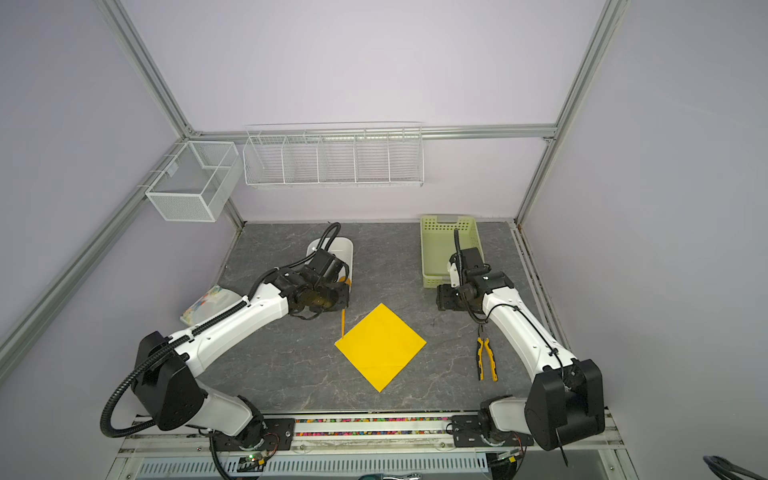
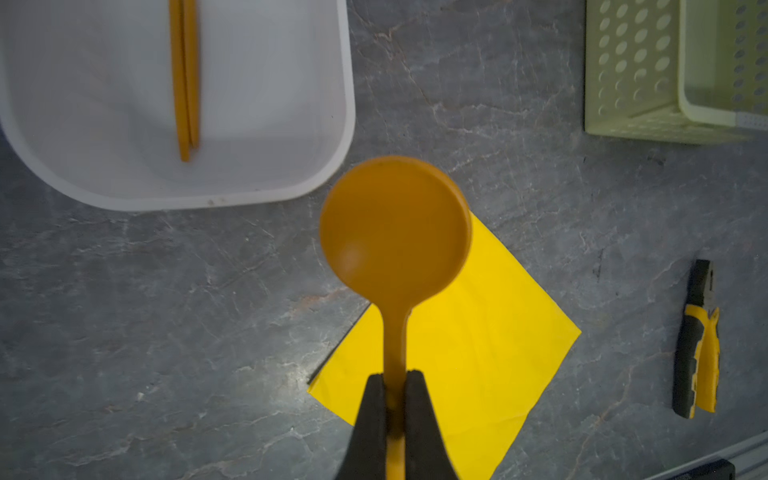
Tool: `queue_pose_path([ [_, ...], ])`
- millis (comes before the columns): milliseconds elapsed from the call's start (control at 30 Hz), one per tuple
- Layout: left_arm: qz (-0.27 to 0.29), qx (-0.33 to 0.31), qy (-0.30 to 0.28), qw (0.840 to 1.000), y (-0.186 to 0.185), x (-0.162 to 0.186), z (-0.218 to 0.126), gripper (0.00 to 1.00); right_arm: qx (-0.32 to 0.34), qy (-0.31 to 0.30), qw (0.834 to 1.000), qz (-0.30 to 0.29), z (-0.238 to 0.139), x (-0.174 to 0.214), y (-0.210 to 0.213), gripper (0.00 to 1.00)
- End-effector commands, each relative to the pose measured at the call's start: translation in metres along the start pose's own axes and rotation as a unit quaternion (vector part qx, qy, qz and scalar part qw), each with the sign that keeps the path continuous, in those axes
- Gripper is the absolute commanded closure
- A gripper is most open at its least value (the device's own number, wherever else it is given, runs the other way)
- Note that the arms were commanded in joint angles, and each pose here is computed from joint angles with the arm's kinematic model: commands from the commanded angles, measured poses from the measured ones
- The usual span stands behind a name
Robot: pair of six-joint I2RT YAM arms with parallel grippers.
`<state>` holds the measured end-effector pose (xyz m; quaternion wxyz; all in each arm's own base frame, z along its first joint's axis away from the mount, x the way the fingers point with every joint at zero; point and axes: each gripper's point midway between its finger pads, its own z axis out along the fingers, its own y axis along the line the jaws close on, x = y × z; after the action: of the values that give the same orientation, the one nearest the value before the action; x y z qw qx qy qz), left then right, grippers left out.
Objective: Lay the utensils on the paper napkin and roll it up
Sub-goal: 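Lift the yellow spoon with the left gripper and carry it over the napkin, then lower the spoon onto the napkin center with the left gripper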
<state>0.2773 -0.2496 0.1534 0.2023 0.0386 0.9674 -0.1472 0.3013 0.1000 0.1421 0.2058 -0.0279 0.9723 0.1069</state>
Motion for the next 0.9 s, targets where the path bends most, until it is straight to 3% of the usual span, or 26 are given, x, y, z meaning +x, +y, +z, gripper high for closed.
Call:
queue_pose_path([
  [0, -0.024, 0.001, -0.017, 1.000, -0.012, 0.009, 0.002, 0.99, -0.010, -0.013, 1.000, -0.011, -0.005, 0.001, 0.000, 0.34],
  [333, -0.035, -0.004, 0.005, 0.999, -0.032, 0.059, 0.038, 0.99, -0.019, -0.032, 0.999, -0.008, -0.015, -0.002, 0.001, 0.33],
  [867, -0.031, -0.031, 0.026, 0.999, -0.037, 0.069, 0.074, 1.00, -0.054, -0.049, 0.997, 0.023, -0.019, -0.010, -0.003, 0.33],
])
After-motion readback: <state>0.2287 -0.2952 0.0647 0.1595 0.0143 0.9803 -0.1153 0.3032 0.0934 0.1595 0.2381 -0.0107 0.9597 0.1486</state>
